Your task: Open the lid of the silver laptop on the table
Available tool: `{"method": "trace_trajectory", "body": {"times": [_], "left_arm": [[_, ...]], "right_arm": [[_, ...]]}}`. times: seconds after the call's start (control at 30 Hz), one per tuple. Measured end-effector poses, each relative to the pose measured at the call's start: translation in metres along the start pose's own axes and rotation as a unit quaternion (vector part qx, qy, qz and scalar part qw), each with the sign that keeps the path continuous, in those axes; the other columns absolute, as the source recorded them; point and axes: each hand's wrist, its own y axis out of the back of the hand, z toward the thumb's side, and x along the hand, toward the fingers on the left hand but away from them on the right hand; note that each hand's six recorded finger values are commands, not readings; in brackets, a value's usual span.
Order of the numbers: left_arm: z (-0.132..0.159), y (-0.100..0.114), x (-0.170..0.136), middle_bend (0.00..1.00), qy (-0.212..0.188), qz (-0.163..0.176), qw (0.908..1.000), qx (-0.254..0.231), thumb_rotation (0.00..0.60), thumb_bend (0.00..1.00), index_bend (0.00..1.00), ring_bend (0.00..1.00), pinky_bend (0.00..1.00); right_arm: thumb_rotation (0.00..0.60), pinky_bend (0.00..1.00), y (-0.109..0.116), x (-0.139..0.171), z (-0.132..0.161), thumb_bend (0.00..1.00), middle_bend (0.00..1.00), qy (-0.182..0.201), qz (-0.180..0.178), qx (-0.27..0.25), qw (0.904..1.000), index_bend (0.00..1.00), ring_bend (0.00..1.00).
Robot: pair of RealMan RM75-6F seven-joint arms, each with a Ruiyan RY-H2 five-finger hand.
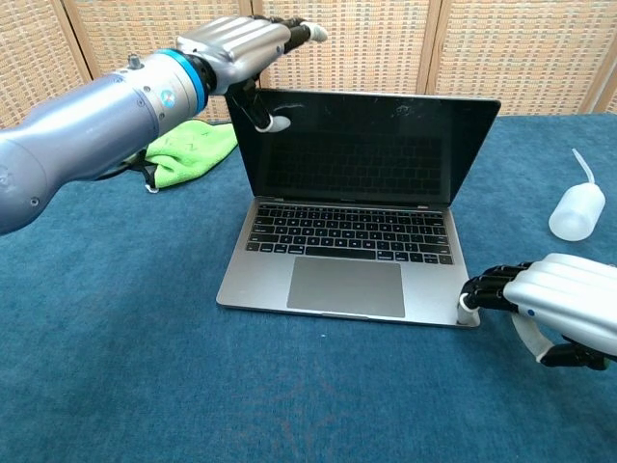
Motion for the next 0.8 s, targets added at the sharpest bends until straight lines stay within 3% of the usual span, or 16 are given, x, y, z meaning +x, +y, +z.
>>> {"method": "trace_trajectory", "body": {"times": [0.57,0.8], "left_arm": [[-0.015,0.008,0.025,0.0,0.02,0.005,0.9998,-0.002,0.6,0.25,0.0,0.0,0.0],[-0.017,0.01,0.033,0.0,0.023,0.007,0.9997,0.003,0.6,0.41,0.0,0.0,0.0]], "right_arm": [[0.6,0.28,0.003,-0.004,-0.001,1.0,0.26,0.004,0.002,0.006,1.0,0.25,0.17],[0.6,0.28,0.005,-0.005,0.0,1.0,0.26,0.008,0.0,0.005,1.0,0.25,0.17]]}}
